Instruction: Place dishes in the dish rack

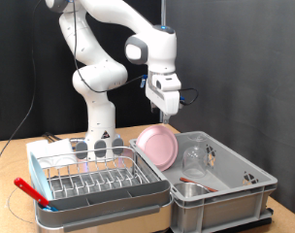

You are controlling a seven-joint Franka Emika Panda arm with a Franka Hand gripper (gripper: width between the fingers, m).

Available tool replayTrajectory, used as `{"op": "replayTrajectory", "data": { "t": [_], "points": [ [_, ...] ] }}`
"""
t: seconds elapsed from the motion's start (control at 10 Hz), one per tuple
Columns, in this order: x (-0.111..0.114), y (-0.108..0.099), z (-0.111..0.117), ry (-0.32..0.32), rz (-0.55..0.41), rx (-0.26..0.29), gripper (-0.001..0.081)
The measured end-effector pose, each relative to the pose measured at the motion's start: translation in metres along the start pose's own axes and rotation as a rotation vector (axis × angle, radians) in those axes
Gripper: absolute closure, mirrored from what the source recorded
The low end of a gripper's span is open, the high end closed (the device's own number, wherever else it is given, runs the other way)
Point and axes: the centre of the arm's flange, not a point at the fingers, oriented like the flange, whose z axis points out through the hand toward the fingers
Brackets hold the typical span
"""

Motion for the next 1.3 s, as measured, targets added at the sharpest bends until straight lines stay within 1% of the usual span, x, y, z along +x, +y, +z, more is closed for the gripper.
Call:
{"op": "replayTrajectory", "data": {
  "t": [0.4,0.7,0.9,1.3],
  "points": [
    [0.001,0.0,0.02,-0.02,-0.005,-0.005,-0.0002],
    [-0.002,0.004,0.029,-0.034,0.0,-0.013,-0.0002],
    [-0.003,0.009,0.034,-0.033,0.01,-0.02,-0.0002],
    [-0.001,0.013,0.05,-0.051,0.019,-0.016,-0.0002]
  ]
}}
